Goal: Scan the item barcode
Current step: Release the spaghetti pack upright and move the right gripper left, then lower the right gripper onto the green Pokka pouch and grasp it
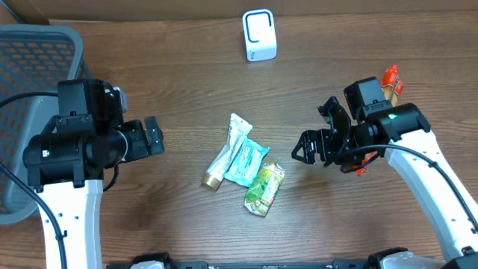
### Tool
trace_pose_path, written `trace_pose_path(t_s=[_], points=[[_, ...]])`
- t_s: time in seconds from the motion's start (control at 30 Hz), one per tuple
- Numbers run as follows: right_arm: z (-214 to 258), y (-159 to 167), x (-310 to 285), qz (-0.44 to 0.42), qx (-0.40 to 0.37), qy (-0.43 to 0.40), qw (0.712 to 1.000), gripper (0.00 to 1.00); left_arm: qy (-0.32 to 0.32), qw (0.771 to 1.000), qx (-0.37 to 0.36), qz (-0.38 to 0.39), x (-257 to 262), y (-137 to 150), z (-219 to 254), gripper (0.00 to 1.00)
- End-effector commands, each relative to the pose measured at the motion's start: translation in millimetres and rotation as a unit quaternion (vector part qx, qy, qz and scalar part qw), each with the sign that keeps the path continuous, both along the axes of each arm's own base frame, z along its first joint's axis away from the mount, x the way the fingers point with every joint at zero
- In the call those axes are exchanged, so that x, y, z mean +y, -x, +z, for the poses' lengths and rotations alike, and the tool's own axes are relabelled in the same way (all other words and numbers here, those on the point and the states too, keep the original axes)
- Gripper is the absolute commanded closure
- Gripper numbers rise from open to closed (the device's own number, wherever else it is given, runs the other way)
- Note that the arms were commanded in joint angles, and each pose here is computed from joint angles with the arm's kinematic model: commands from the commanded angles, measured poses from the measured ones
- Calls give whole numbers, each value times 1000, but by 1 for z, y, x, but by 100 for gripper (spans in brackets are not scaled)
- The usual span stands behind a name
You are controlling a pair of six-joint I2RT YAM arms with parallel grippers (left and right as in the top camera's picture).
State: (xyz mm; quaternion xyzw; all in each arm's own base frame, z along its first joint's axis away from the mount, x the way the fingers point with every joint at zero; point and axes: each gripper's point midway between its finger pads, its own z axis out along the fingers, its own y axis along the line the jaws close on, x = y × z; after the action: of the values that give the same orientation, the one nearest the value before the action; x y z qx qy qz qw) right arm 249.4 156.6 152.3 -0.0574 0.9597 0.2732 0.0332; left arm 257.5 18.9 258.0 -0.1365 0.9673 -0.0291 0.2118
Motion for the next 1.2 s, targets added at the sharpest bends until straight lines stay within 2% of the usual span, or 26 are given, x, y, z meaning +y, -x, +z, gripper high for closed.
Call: trace_pose_path(t_s=[0.0, 0.27, 0.7, 0.9, 1.17], points=[[4, 8, 12, 16, 8, -21, 1000, 0, 5, 1000, -6, 9, 0, -2, 3, 1], [-31, 38, 35, 39, 50, -27, 998, 0, 5, 1000, -6, 9, 0, -2, 3, 1], [-94, 82, 47, -6, 128, -12, 992, 2, 5, 1000, -6, 9, 0, -2, 3, 0], [-108, 90, 65, -31, 135, -25, 990, 2, 5, 1000, -6, 9, 0, -2, 3, 1], [-105, 83, 83, -59, 131, -48, 989, 3, 5, 1000, -6, 9, 0, -2, 3, 0]])
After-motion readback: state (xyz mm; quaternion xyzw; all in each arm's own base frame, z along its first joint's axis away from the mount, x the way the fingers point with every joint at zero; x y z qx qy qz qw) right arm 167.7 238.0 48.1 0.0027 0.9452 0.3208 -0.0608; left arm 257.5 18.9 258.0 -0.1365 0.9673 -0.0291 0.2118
